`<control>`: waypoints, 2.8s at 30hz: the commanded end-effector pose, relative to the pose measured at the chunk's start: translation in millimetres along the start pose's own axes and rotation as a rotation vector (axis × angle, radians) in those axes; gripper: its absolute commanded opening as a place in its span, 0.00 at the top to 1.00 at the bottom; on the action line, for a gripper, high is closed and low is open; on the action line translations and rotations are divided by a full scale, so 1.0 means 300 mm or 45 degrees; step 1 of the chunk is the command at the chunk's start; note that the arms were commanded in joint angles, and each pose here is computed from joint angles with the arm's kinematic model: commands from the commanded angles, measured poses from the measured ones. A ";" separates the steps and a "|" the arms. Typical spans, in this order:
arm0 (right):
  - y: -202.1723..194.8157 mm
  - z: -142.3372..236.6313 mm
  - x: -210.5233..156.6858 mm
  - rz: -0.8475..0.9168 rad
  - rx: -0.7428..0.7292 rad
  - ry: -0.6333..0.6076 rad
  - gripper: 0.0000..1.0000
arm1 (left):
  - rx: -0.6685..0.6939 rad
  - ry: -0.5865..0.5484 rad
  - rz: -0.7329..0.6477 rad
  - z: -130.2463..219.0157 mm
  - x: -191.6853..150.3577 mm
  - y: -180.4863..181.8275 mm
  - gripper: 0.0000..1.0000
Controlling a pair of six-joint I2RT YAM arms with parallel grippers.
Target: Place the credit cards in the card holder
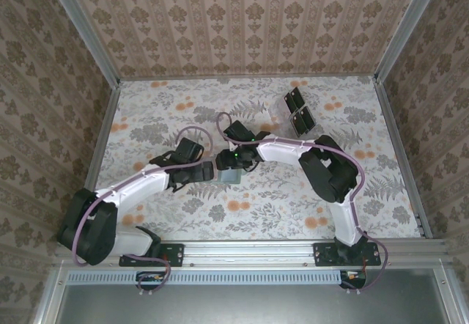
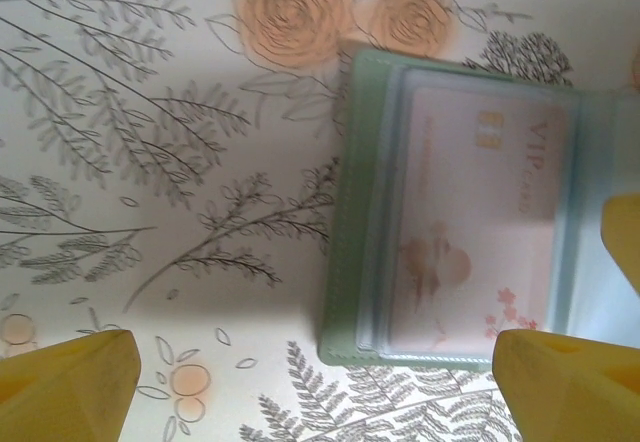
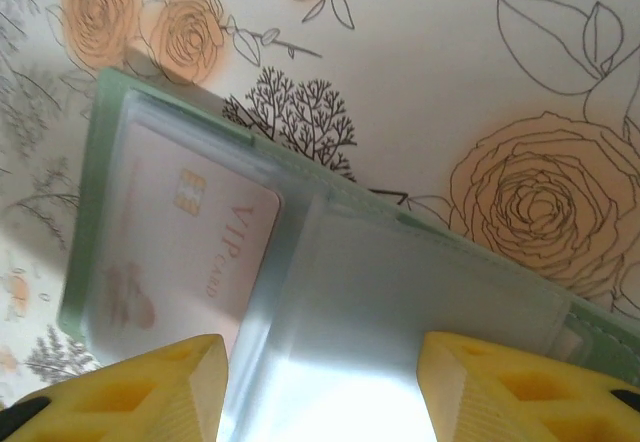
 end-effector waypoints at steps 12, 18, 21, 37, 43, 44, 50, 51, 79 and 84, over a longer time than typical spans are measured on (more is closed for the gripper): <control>-0.072 -0.059 -0.005 -0.266 0.182 0.110 0.43 | -0.095 -0.103 -0.077 -0.001 -0.020 -0.060 0.00; -0.032 0.057 0.022 -0.148 0.116 -0.001 0.43 | -0.091 -0.103 -0.076 -0.001 -0.021 -0.059 0.00; -0.008 0.111 0.030 -0.078 0.072 -0.043 0.43 | -0.088 -0.105 -0.071 0.000 -0.021 -0.059 0.00; 0.030 0.105 0.019 0.039 -0.046 -0.034 0.44 | -0.090 -0.108 -0.077 -0.001 -0.017 -0.062 0.00; 0.024 0.076 0.006 0.052 -0.086 -0.006 0.45 | -0.089 -0.108 -0.079 -0.001 -0.016 -0.062 0.00; 0.020 0.073 0.003 0.052 -0.098 -0.006 0.45 | -0.089 -0.108 -0.082 -0.001 -0.016 -0.062 0.00; -0.018 0.041 -0.016 0.044 -0.159 0.015 0.46 | -0.084 -0.100 -0.099 -0.007 -0.020 -0.061 0.00; -0.024 0.033 -0.018 0.038 -0.163 0.022 0.46 | -0.083 -0.103 -0.101 -0.007 -0.019 -0.061 0.00; -0.043 -0.055 -0.042 -0.145 0.048 0.147 0.45 | -0.136 -0.115 -0.176 -0.055 0.000 -0.102 0.00; -0.046 -0.062 -0.042 -0.165 0.044 0.146 0.45 | -0.123 -0.119 -0.222 -0.067 -0.001 -0.120 0.00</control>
Point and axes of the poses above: each hand's point on the last joint's axis, 136 mm out from that joint toward the fingers, its own z axis back along the fingers, its own y axis along the line the jaws close on, x = y × z, the point moved 10 cm from there along z, back along the fingers, and after that the axes turned 13 degrees about -z, right-handed, at the moved point
